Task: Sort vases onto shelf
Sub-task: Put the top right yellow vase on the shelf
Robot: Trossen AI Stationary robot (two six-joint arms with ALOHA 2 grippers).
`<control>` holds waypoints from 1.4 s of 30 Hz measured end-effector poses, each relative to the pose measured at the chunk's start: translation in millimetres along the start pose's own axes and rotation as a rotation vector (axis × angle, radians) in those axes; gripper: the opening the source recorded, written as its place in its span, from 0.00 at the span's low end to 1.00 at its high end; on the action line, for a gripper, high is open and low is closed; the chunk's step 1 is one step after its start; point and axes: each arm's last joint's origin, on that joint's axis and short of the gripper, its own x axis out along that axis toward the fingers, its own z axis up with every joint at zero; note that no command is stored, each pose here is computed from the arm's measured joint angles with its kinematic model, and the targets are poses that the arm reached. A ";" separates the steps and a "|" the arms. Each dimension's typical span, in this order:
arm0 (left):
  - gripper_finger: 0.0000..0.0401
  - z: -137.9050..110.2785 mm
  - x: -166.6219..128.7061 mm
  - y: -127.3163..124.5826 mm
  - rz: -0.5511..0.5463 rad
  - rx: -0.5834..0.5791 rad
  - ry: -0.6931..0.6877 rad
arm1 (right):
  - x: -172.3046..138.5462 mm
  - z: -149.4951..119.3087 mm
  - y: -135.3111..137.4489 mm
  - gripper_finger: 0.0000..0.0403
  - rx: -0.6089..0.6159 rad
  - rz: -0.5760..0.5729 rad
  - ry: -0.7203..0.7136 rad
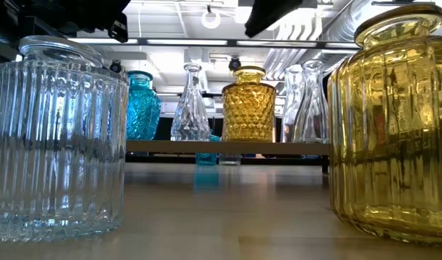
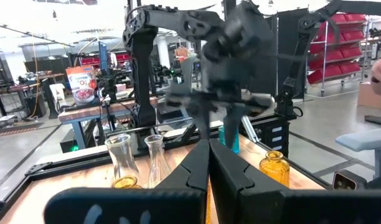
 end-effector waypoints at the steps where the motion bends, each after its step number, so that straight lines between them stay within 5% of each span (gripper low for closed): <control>1: 0.00 0.0 0.0 0.0 0.000 0.000 0.000 | 3.5 -2.1 4.8 0.29 -0.012 0.011 0.014; 7: 0.00 0.0 0.0 0.0 0.000 0.000 0.000 | 30.5 -15.9 27.9 0.02 -0.077 0.049 0.111; 42: 0.00 -0.1 0.0 0.0 0.001 -0.003 0.001 | 58.9 -18.2 -3.8 0.04 0.001 -0.081 0.220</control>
